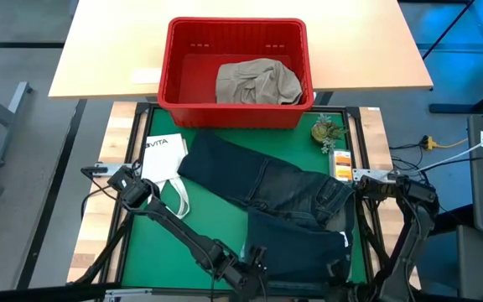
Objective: Fold Laundry from Bin
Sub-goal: Fold the dark blue jeans
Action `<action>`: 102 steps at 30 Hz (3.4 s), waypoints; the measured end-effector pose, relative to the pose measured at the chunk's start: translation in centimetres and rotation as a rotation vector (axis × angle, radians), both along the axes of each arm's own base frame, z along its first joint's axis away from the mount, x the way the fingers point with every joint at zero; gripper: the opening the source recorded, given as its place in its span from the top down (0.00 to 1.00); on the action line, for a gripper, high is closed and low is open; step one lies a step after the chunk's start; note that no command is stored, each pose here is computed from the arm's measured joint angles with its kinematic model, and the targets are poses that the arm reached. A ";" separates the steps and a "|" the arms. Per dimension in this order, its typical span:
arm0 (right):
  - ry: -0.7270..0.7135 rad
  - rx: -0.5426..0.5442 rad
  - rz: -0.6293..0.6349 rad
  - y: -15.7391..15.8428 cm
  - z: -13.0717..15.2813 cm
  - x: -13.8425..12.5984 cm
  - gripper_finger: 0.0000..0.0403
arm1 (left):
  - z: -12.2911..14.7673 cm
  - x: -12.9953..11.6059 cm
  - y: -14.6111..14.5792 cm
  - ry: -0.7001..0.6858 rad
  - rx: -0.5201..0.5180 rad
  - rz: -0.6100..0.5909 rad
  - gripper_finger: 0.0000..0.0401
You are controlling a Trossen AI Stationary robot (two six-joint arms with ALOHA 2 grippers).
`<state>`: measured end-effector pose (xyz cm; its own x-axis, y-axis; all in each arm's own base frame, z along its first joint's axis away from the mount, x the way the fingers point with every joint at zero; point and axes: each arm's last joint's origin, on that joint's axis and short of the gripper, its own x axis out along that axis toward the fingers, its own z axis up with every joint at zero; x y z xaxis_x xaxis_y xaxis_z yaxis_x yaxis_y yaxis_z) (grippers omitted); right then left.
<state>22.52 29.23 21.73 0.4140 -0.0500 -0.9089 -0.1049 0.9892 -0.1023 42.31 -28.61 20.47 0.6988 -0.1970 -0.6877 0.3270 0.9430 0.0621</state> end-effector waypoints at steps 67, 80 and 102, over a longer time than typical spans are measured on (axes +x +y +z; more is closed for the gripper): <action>0.195 -0.321 -0.297 -17.2 -1.3 12.2 0.51 | -4.5 -2.2 -3.6 0.052 0.064 -0.055 0.92; 0.201 -0.335 -0.278 -16.7 -0.9 11.7 0.51 | -2.5 -2.3 -4.8 0.043 -0.046 -0.050 0.92; -0.029 -0.162 -0.130 -8.1 4.9 4.6 0.51 | 0.9 0.1 -2.8 -0.067 0.042 0.024 0.94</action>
<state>27.09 21.15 26.66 0.4204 -0.2489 -0.8725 0.0275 0.9647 -0.2620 42.37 -31.42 21.40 0.7474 -0.1522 -0.6467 0.2985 0.9466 0.1222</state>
